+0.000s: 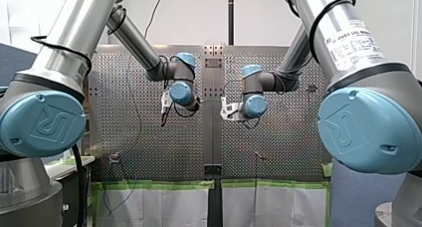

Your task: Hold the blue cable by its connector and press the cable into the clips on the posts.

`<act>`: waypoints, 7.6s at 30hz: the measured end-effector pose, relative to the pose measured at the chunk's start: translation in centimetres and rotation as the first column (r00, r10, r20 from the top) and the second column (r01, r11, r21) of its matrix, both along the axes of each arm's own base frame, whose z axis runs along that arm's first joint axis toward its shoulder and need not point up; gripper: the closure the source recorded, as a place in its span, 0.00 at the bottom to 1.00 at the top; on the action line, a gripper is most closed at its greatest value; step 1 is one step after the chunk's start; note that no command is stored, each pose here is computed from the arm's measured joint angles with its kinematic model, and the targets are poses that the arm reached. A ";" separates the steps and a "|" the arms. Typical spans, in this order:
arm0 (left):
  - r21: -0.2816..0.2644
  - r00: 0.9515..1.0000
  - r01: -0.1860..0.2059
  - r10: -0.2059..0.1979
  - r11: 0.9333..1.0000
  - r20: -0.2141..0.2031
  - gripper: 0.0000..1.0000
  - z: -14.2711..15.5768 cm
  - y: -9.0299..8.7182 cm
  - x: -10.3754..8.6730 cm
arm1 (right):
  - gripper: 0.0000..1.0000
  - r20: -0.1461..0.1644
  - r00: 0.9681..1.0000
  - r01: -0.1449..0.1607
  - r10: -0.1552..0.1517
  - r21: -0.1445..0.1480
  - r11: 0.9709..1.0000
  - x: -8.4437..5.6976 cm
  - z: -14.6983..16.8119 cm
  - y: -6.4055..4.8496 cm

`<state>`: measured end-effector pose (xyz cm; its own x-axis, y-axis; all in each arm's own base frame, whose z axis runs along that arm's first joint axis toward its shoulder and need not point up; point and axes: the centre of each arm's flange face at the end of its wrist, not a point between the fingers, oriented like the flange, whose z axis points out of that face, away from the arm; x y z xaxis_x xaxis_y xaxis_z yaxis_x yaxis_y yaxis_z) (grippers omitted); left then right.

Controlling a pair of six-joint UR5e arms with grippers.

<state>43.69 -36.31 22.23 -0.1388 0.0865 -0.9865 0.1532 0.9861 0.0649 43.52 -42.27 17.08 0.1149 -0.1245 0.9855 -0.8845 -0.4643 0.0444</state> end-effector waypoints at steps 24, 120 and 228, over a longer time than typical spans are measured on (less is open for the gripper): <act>-0.007 0.999 0.048 -0.048 0.999 -0.012 0.99 -4.2 -3.7 -2.0 | 1.00 -0.015 0.997 0.070 -0.070 0.003 0.998 -4.7 -5.1 1.0; 0.003 0.995 0.092 -0.092 0.996 -0.027 0.97 -24.1 -17.2 -3.5 | 1.00 -0.094 0.979 0.186 -0.181 0.044 0.982 -14.9 -25.6 -3.0; -0.152 0.991 0.131 -0.129 0.980 0.020 0.97 -30.6 -24.0 2.5 | 1.00 0.015 0.971 0.236 -0.237 0.062 0.970 -23.3 -23.6 -13.6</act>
